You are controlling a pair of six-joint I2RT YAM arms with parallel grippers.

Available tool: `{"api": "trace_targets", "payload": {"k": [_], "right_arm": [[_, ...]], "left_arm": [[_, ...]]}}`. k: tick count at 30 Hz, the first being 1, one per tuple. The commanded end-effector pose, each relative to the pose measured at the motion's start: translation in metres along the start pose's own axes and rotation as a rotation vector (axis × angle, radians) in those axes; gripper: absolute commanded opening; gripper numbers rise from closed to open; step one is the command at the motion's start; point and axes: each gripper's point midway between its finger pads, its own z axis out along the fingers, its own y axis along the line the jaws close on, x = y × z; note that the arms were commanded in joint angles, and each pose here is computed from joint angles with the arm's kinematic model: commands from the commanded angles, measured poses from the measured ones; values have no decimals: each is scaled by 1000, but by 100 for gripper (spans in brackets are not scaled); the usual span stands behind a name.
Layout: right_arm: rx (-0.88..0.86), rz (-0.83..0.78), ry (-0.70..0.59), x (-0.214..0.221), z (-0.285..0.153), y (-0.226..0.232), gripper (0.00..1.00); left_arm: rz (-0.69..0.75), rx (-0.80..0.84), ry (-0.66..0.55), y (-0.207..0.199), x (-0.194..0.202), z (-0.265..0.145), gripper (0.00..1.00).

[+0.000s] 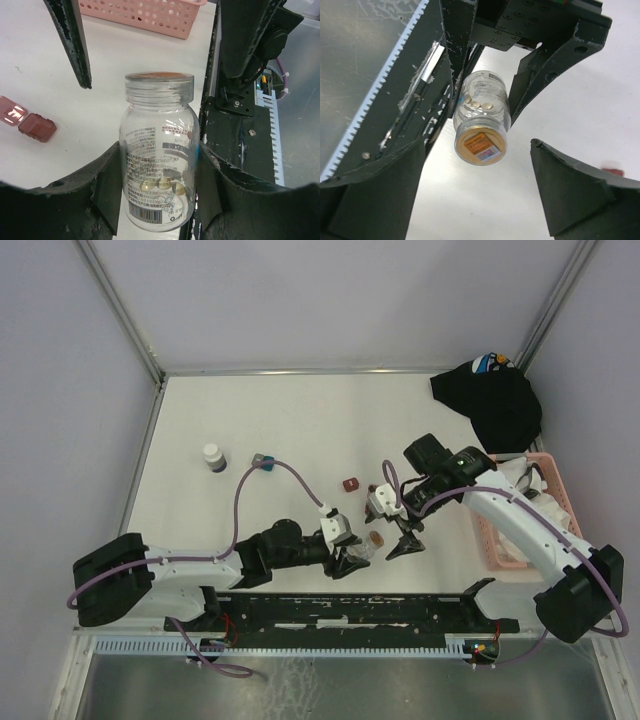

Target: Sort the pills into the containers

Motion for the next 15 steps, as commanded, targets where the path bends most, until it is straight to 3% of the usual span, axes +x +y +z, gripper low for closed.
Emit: {"api": "trace_targets", "payload": {"k": [1,5,9,15], "right_arm": [[21,88,-76,-33,-15,-1,100],[31,265,-138,-50,-22,-7,99],[105,540,-117,-41,-18,-33,99],[126,583,-111,-43,-17,-36,99]], "left_arm": [[46,-46,-73,8,-21,-6,3],[40,-100,-117,15,-27,-16,3],[20,-166,-152,24,-38,-22,3],[7,-223,-187,33,-48,-27,3]]}}
